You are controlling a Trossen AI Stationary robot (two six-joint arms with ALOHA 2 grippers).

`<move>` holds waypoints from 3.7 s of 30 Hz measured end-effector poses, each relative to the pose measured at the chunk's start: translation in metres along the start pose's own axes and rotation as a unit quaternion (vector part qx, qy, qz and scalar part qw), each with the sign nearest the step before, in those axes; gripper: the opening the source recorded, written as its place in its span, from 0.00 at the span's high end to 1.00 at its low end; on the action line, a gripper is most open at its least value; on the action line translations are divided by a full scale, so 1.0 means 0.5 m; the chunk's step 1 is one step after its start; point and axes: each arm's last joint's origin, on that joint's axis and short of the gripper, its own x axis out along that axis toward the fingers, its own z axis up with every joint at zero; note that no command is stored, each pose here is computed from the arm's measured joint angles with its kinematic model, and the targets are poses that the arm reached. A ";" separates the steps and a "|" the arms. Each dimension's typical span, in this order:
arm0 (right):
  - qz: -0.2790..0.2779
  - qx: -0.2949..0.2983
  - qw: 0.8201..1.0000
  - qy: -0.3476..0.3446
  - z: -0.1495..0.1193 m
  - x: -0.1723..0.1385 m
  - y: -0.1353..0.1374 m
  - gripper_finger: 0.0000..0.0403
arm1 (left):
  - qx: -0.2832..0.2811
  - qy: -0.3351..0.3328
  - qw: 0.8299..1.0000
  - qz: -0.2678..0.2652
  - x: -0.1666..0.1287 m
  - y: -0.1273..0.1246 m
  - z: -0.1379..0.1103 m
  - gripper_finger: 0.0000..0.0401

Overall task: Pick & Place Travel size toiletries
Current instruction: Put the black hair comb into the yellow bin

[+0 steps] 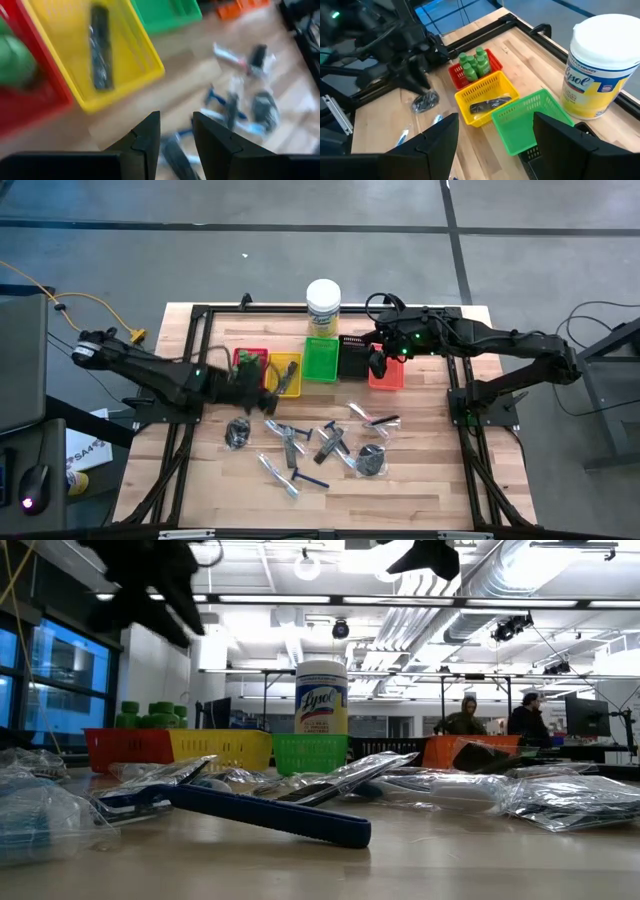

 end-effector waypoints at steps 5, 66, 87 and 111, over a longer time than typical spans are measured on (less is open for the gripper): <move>0.001 0.000 1.000 0.000 0.000 0.000 0.000 0.39 | -0.029 0.039 0.999 0.007 0.025 -0.020 -0.063 0.68; 0.016 0.001 1.000 -0.006 0.004 0.000 0.003 0.39 | -0.123 0.144 0.977 -0.094 0.223 0.021 -0.276 0.43; 0.017 0.001 1.000 -0.005 0.003 0.000 0.003 0.39 | -0.120 0.145 0.977 -0.096 0.251 0.023 -0.231 0.59; 0.015 -0.003 1.000 -0.005 0.003 0.000 0.003 0.39 | -0.101 0.151 0.962 -0.205 0.189 -0.020 -0.191 0.99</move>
